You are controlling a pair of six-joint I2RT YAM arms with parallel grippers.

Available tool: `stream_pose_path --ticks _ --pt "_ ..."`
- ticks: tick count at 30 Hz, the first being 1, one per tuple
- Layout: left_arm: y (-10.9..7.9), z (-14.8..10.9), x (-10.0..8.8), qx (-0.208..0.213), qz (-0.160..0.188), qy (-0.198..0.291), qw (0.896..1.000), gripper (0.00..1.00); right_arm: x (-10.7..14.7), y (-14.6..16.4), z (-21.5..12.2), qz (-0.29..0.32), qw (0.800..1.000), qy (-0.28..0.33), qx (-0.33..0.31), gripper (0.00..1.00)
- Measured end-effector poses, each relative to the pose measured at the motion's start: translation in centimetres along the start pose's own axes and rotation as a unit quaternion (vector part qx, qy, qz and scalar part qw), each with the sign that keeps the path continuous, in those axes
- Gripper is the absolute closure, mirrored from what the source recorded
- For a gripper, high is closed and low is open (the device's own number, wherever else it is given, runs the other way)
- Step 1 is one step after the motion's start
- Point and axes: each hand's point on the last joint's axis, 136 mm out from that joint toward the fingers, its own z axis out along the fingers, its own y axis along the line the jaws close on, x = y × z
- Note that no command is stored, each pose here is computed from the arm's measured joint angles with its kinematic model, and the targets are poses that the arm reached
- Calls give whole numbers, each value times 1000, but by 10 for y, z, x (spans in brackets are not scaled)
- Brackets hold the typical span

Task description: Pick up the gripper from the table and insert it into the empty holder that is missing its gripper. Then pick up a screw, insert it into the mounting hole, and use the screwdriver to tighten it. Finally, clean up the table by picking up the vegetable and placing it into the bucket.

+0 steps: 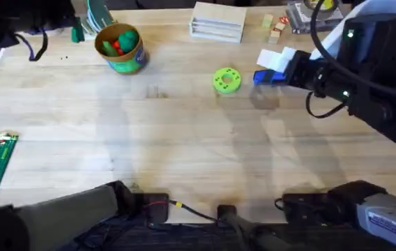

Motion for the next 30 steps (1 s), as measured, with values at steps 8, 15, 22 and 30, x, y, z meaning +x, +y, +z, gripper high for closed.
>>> stream_pose_path --ticks 8,15,22,30 --pt "-8 49 15 19 -151 23 988 966 1 -1 1 0 1000 2 1 10" --pt "-18 81 41 30 -188 65 979 966 1 0 1 0 1000 2 1 10" --pt "-16 89 45 28 -202 66 977 658 0 0 1 0 1000 0 0 10" --pt "-19 89 45 37 -209 68 975 6 -2 -3 1 0 1000 -5 9 10"
